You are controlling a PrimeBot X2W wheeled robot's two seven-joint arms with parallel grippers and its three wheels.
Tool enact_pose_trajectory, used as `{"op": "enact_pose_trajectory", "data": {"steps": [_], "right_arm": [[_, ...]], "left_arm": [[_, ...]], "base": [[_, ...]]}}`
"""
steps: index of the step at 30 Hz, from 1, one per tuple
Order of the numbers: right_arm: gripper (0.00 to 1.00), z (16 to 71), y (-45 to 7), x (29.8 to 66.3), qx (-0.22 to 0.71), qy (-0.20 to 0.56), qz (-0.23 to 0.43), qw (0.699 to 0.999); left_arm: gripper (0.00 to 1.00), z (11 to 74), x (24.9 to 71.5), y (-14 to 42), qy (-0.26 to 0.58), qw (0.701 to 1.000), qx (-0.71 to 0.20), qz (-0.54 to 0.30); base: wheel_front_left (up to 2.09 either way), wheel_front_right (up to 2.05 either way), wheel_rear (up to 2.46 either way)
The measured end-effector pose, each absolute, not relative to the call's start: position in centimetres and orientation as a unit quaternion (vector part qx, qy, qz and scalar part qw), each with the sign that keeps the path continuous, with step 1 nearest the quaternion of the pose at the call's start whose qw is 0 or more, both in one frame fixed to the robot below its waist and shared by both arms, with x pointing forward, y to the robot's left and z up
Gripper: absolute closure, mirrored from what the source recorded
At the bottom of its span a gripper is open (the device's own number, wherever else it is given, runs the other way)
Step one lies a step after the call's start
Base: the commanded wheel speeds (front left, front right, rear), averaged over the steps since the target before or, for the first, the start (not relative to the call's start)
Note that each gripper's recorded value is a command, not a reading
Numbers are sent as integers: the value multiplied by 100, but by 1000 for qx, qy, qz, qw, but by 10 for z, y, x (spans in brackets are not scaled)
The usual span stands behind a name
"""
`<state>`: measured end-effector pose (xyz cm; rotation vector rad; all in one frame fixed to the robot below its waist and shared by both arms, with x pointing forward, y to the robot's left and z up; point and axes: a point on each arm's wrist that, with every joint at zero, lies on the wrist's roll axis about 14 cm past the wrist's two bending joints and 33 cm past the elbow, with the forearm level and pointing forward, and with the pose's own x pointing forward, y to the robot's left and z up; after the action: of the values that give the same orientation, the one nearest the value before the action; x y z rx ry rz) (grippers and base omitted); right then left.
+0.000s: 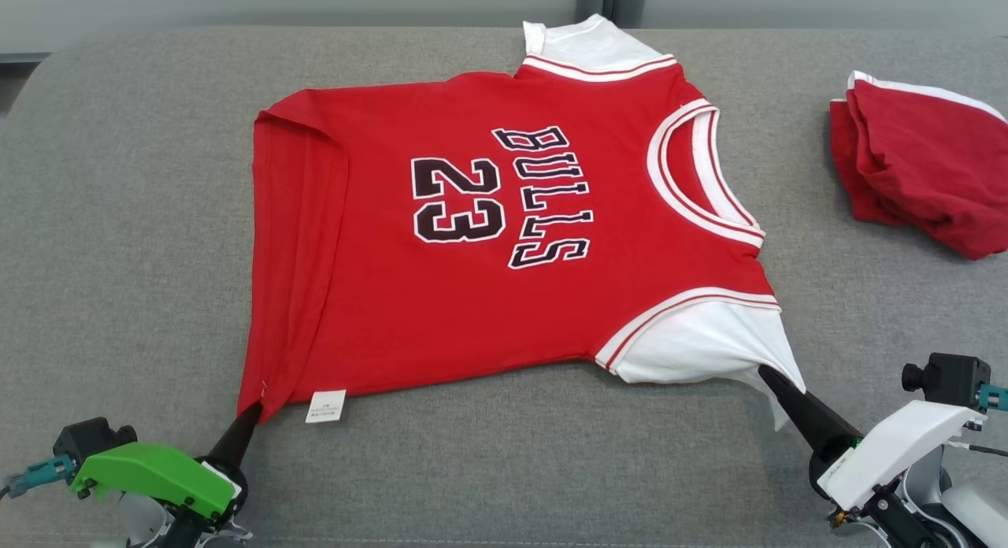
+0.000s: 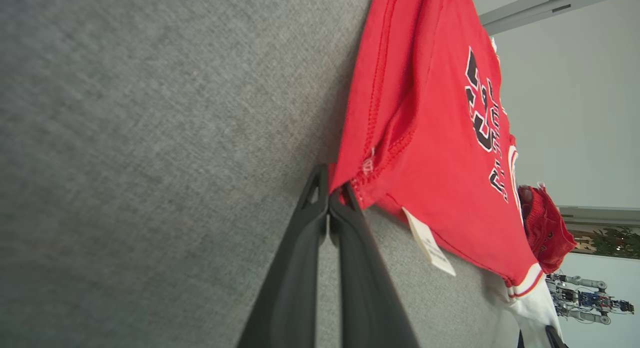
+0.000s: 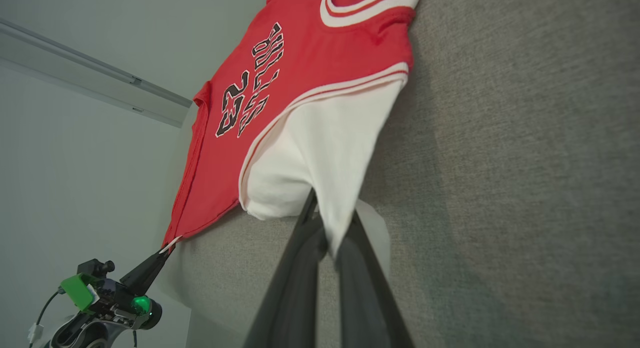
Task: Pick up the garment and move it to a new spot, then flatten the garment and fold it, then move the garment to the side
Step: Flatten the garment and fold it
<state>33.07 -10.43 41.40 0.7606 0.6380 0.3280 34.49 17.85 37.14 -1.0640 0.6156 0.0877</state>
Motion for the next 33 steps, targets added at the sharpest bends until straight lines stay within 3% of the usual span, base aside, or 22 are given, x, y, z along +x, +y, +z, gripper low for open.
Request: {"op": "enact_pose_trajectory", "data": {"steps": [4,15,22,23,25,26,27,33], "right_arm": [[100,429,-103,330,373,288,167,866],[100,395,-120,311,340,336,128,869],[100,396,-113,317,327,328,141,875],[100,396,-112,317,327,329,142,875],[100,395,-109,316,326,331,145,874],[100,395,-107,315,327,332,147,873],[100,394,-104,314,329,333,149,871],[100,397,-87,316,340,333,164,864]], "left_arm": [[100,386,348,172,278,815,-508,16],[100,371,336,168,311,796,-519,25],[100,370,339,167,315,807,-499,18],[95,371,339,168,314,808,-499,18],[63,371,340,171,309,811,-496,23],[38,370,340,173,308,815,-491,25],[0,370,340,175,306,818,-487,28],[0,375,347,180,297,840,-454,19]], "base": [[0,0,0],[0,0,0],[0,0,0],[0,0,0],[0,0,0],[0,0,0],[0,0,0],[0,0,0]]}}
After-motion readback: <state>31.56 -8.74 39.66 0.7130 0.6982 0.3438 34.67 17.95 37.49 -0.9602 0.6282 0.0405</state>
